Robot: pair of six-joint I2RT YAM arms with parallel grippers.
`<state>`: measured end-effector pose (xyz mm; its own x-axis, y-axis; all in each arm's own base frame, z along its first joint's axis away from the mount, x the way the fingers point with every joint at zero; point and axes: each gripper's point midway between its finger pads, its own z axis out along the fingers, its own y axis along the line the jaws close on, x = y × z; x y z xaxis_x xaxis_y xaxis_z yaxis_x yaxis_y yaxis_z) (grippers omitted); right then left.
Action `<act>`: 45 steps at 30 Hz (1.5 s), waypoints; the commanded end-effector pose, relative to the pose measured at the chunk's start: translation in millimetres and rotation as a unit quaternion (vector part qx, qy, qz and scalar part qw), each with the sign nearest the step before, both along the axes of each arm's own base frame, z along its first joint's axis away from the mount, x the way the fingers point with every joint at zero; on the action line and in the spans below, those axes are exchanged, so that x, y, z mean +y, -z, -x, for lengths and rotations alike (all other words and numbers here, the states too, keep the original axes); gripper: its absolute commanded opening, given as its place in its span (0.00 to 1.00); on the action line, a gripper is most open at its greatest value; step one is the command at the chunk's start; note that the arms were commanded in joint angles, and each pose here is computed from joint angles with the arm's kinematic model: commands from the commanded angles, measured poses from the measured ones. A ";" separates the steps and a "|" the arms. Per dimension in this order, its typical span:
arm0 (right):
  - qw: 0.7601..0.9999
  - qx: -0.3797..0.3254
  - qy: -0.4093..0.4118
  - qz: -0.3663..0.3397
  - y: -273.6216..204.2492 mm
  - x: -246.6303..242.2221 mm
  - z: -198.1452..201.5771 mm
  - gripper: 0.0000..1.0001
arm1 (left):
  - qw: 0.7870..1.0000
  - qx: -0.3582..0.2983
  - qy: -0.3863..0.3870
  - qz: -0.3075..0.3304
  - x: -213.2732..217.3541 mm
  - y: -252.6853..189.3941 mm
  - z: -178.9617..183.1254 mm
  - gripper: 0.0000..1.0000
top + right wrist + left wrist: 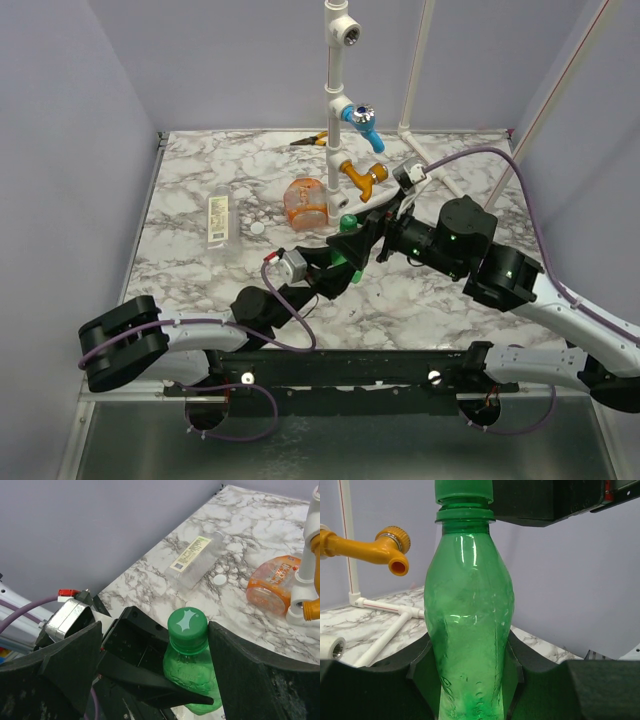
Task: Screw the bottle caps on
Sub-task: Screw the bottle cap onto the plastic bottle.
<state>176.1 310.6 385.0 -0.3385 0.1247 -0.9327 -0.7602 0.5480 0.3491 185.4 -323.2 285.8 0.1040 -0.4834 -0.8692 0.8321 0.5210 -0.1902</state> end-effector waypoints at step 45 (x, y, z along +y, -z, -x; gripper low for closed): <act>0.999 0.020 0.033 -0.018 -4.8 7.5 -10.6 0.89 | 0.995 -0.007 0.095 -0.033 -27.1 -6.2 29.9 0.00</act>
<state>194.9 314.3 371.4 -0.3671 0.1499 -0.9180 -0.6800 0.6301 0.3749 160.2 -346.5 281.4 0.0366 -0.4115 -0.9107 0.9067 0.3968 -0.1429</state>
